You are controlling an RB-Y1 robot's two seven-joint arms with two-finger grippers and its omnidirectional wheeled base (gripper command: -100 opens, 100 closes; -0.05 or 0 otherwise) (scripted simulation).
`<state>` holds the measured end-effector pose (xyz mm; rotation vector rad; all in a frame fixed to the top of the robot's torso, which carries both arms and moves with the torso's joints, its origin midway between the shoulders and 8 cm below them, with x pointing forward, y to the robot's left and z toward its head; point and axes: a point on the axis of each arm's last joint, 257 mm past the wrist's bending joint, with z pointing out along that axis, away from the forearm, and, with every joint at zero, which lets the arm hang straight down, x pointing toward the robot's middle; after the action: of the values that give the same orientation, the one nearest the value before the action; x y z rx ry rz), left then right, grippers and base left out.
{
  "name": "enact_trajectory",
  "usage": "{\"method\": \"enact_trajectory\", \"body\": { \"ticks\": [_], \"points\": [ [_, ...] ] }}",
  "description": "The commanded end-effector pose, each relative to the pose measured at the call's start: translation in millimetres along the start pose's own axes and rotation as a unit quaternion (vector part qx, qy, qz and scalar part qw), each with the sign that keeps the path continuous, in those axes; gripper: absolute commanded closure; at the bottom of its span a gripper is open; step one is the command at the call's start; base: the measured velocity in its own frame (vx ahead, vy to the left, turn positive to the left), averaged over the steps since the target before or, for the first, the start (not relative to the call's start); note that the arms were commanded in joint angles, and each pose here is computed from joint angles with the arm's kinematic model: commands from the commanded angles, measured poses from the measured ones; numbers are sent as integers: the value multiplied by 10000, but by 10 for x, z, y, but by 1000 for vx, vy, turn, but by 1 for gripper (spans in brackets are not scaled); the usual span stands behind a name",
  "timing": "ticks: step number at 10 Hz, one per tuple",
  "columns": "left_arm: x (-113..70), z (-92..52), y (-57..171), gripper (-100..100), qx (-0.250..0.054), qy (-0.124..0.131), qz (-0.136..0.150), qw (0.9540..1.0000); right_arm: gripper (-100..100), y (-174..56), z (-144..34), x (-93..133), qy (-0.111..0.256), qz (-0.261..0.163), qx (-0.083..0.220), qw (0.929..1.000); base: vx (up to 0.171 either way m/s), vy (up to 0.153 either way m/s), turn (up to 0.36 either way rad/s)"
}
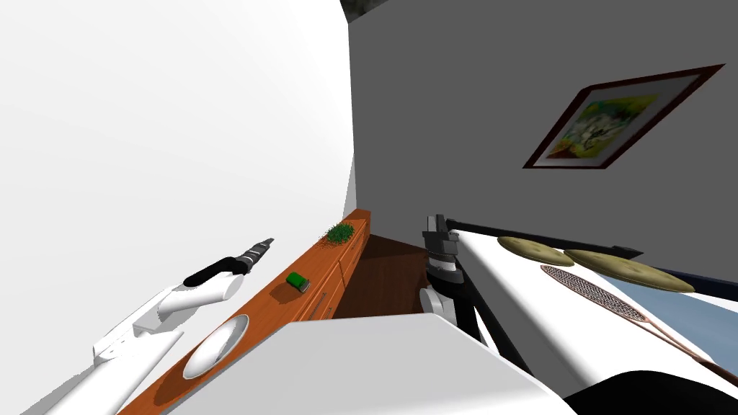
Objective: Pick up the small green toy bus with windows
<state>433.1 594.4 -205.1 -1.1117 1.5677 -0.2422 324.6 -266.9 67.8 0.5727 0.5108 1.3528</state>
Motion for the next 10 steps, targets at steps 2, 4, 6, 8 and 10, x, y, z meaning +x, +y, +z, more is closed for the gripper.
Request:
{"method": "enact_trajectory", "body": {
  "ticks": [2,4,6,8,10],
  "points": [
    [-23,60,381,-100,-556,191,55,9983,0,0,0,0,0,0,0,10000,4,32,-108],
    [-13,71,676,-100,-953,323,50,9949,0,0,0,0,0,0,0,10000,6,29,-106],
    [18,58,911,-100,-1286,471,47,9906,0,0,0,0,0,0,0,10000,11,28,-89],
    [64,33,1132,-100,-1589,627,35,9853,0,0,0,0,0,0,0,10000,14,28,-106],
    [141,-15,1362,-100,-1913,821,14,9781,0,0,0,0,0,-1,0,10000,15,27,-88]
  ]
}}
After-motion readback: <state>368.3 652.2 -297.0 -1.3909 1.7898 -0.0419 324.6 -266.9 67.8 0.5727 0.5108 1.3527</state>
